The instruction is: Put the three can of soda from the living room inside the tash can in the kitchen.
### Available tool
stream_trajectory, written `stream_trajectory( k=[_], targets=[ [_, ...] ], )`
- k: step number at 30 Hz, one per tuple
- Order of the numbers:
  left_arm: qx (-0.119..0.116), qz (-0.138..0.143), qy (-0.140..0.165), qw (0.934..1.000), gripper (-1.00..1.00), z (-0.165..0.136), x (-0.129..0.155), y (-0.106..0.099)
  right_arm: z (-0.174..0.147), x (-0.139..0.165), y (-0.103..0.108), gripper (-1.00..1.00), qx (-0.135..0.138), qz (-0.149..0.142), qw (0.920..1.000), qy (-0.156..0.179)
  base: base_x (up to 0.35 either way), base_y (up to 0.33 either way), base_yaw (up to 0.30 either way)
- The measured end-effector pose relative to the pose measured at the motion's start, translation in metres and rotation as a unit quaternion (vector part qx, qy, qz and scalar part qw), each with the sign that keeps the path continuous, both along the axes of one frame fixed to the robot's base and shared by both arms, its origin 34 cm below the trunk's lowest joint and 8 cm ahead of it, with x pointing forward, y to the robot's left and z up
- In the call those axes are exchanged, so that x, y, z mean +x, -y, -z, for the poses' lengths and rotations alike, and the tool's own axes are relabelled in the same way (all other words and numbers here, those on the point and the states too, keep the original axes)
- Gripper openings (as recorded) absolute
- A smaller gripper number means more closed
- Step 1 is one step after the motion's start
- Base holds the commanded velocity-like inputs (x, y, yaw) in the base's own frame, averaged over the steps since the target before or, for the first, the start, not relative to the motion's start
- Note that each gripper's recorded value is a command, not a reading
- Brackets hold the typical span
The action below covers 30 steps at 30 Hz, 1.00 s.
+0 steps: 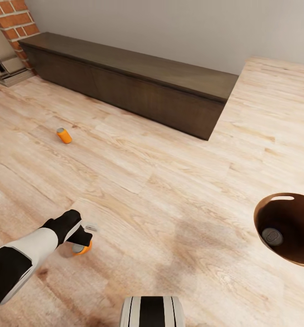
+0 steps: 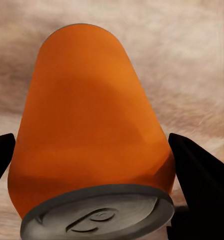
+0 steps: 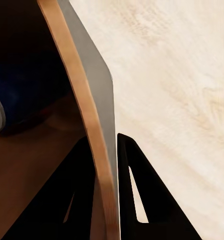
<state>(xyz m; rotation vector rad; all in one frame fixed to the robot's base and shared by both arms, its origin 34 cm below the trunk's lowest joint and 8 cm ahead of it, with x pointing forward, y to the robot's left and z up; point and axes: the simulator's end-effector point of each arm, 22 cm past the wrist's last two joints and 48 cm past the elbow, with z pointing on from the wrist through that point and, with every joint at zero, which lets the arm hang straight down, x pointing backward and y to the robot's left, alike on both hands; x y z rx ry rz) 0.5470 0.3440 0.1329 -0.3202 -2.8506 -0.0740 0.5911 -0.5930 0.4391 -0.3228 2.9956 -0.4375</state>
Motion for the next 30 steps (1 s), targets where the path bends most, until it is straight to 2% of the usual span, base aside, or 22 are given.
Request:
stream_trajectory(
  k=[10, 15, 17, 18, 20, 22, 26, 28, 30],
  targets=[
    [-0.005, -0.003, 0.02, 0.9998, -1.0, -0.02, 0.014, 0.002, -0.02, 0.002, -0.002, -1.0, 0.003, 0.0, 0.9998, 0.02, 0.0, 0.0, 0.0],
    [-0.029, -0.026, 0.029, 0.9988, -1.0, -0.031, 0.021, 0.012, -0.03, 0.003, -0.004, -1.0, 0.005, -0.001, 0.9995, 0.03, 0.0, 0.0, 0.0],
    [-0.069, -0.052, 0.023, 0.996, -1.0, -0.038, 0.021, 0.029, -0.032, 0.003, -0.006, -1.0, 0.006, -0.002, 0.9994, 0.034, 0.0, 0.0, 0.0],
    [-0.08, -0.057, 0.02, 0.9949, -1.0, -0.041, 0.02, 0.034, -0.034, 0.003, -0.007, -1.0, 0.009, -0.002, 0.9993, 0.036, 0.0, 0.0, 0.0],
    [-0.118, -0.085, -0.002, 0.9893, -1.0, -0.053, 0.014, 0.042, -0.035, 0.004, -0.011, -1.0, 0.012, -0.003, 0.9992, 0.038, 0.0, 0.0, 0.0],
    [-0.134, -0.105, -0.014, 0.9852, -1.0, -0.064, 0.012, 0.039, -0.035, 0.004, -0.015, -1.0, 0.015, -0.007, 0.9991, 0.039, 0.0, 0.0, 0.0],
    [-0.151, -0.14, -0.032, 0.978, -1.0, -0.088, 0.015, 0.033, -0.038, 0.005, -0.022, -1.0, 0.019, -0.014, 0.9989, 0.042, 0.0, 0.0, 0.0],
    [-0.168, -0.155, -0.027, 0.9731, -1.0, -0.106, 0.033, 0.036, -0.04, 0.005, -0.026, -1.0, 0.024, -0.016, 0.9986, 0.045, 0.0, 0.0, 0.0],
    [-0.189, -0.16, -0.008, 0.9688, -1.0, -0.125, 0.057, 0.039, -0.043, 0.006, -0.028, -1.0, 0.025, -0.017, 0.9984, 0.049, 0.0, 0.0, 0.0]
  ],
)
